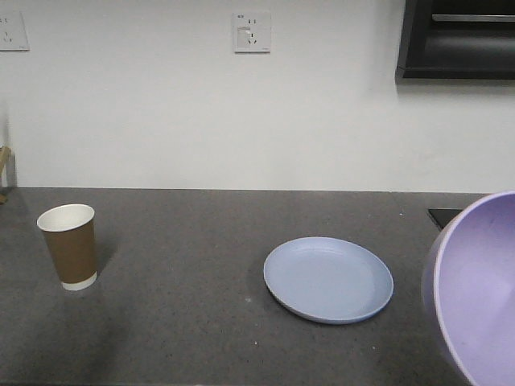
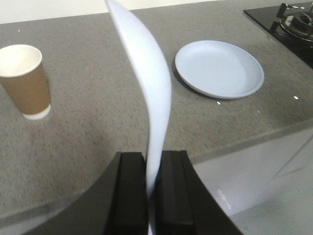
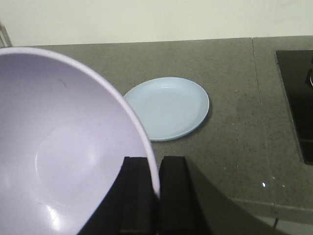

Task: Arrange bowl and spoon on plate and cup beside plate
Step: 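Lift the bowl and drive to the counter with the blue plate, then lower the lavender bowl onto the blue plate and open the right gripper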

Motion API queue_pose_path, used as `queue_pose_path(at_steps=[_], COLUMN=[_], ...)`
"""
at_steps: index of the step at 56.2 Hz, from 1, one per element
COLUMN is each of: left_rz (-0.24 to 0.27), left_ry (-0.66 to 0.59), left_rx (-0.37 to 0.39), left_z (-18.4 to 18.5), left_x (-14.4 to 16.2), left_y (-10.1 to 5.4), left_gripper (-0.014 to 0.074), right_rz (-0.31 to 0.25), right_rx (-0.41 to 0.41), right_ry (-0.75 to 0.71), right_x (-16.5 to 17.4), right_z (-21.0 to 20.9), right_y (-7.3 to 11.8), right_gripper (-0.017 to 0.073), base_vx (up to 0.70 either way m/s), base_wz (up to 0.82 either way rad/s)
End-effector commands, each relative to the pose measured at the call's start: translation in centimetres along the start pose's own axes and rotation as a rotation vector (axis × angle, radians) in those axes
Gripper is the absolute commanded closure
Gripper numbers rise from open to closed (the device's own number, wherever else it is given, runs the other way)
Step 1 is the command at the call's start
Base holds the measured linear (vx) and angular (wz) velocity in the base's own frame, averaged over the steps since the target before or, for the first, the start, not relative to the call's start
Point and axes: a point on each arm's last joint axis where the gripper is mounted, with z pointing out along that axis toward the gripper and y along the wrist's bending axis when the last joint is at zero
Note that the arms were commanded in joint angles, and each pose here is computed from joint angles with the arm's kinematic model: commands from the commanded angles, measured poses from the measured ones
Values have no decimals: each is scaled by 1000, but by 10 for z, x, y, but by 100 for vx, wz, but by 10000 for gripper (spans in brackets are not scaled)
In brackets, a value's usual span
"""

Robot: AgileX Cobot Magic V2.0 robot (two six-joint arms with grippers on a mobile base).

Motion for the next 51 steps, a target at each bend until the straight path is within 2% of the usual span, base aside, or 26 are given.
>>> queue_pose_path(at_steps=[1, 29, 51], left_rz=[-9, -11, -11], left_ry=[-113, -106, -106], left_rx=[11, 12, 12], left_z=[-8, -6, -6], left_x=[-13, -13, -13], left_y=[-4, -3, -3], left_gripper=[597, 597, 597], right_rz=[2, 2, 2], right_rx=[1, -1, -1], right_ry=[-100, -96, -96], right_x=[-14, -13, -13], right_z=[-5, -5, -5], right_y=[2, 2, 2], right_gripper=[568, 568, 568], base_vx=[34, 30, 8], base_wz=[4, 2, -3])
